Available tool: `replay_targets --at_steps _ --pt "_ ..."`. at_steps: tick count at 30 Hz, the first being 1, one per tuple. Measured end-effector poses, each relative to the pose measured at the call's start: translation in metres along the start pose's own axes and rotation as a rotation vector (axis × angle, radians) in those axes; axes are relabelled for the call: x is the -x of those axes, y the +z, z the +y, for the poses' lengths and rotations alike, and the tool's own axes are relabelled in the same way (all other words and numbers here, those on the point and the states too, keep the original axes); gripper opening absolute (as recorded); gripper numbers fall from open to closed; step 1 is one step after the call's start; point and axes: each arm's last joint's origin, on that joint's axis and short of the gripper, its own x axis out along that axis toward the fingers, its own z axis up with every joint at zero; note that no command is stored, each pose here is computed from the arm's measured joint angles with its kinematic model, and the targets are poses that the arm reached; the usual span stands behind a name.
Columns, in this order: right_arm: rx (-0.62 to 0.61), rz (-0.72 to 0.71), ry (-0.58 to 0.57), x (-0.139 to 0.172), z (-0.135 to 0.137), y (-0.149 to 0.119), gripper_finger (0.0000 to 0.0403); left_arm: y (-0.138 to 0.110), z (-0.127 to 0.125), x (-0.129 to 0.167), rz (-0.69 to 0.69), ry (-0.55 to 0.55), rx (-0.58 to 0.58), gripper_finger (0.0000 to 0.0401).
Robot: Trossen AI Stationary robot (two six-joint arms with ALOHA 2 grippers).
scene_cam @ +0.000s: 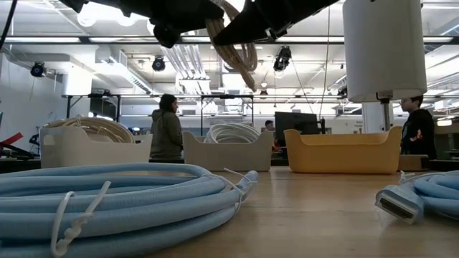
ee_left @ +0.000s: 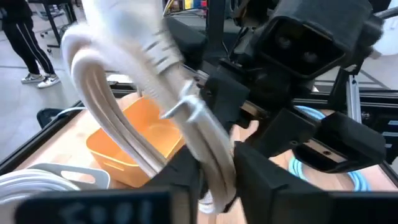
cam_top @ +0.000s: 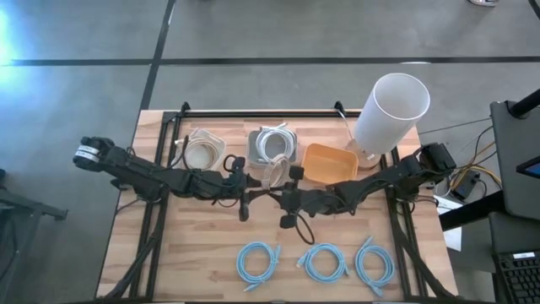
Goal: Sort HDMI cables
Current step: Put the brown HDMI cable into the white bin
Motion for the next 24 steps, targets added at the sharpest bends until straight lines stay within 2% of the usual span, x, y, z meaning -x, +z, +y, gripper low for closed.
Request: replay_targets --at_steps 3,8,15,20,24 --pt "-0.012 0.001 -0.007 -0.001 -0.002 0.000 0.0074 -0.001 0.000 0.000 0.006 -0.002 -0.009 0.0035" --pt "-0.024 0.006 -0.009 -0.002 -0.003 -0.001 0.0108 -0.004 0.001 0.000 0.038 0.020 -0.033 0.0035" --pt "-0.112 0.008 -0.005 -0.001 -0.002 -0.001 0.0141 -0.022 0.009 0.005 0.220 0.189 -0.053 0.0039" --pt "-0.115 0.011 -0.005 -0.001 -0.002 -0.002 0.0152 -0.018 0.017 0.027 0.369 0.232 -0.021 0.0037" --pt "-0.116 0.012 -0.005 -0.001 -0.002 -0.002 0.0156 -0.005 0.028 0.055 0.421 0.307 0.069 0.0038"
